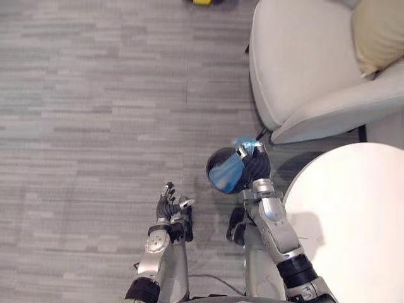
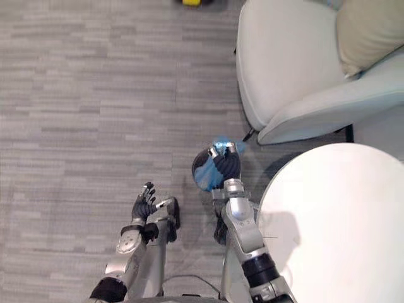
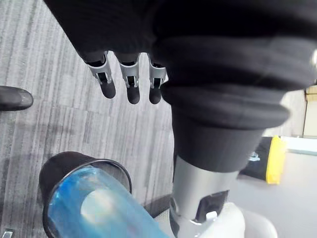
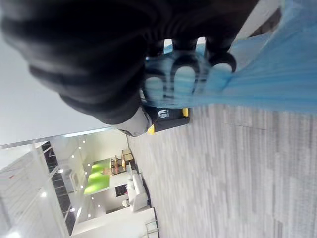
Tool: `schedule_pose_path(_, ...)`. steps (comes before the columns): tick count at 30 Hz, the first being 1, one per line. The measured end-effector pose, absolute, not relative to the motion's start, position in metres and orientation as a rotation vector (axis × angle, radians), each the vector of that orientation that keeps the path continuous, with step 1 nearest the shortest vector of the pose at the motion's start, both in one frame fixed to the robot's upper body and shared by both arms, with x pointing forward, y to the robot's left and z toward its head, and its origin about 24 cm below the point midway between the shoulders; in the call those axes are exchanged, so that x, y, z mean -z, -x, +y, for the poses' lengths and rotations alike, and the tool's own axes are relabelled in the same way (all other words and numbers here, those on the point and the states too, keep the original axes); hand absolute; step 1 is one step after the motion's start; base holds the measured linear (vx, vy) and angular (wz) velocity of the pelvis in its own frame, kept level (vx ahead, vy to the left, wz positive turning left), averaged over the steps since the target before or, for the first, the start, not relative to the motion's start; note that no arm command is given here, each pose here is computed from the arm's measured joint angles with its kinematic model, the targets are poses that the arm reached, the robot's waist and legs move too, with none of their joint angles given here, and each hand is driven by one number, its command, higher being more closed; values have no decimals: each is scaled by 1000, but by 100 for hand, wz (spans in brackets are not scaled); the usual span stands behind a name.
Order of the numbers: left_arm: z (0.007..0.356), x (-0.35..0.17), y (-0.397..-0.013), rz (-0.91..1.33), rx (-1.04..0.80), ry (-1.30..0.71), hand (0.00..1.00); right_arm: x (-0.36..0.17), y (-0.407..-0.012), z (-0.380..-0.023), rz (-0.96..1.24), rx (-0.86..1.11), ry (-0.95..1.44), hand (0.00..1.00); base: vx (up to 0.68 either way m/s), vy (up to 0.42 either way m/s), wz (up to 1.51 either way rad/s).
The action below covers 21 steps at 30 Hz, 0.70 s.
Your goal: Gather rubbish on tea table into small bin, then transfer packed bag to large trash can.
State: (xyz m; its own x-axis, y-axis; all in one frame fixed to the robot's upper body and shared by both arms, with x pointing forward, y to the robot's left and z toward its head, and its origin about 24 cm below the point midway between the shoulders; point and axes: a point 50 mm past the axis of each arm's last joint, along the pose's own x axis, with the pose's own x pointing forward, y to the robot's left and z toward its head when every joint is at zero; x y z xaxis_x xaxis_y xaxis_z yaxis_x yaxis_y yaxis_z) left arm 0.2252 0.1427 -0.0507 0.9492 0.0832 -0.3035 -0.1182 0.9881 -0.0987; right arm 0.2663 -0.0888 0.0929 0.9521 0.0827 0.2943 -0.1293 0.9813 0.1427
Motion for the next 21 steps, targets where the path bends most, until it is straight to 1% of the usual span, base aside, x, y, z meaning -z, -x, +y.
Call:
schedule_pose_path(5,137,58,-213,339,-24,64,0,-85,-254,-90,-269,-147,-161,100,164,4,-9)
schedule_pose_path(10,134,56,-207,323,57,30,0,-75,-250,-102,-239,-210,-80,100,180,27,-3)
schedule_pose_path(13,133,53,-204,309,67,24,0,-72,-249,-108,-231,-234,-47,100,164,23,-8)
schedule_pose_path(21,134,48,-194,286,120,-16,0,-71,-248,-106,-223,-313,-35,100,47,11,-3)
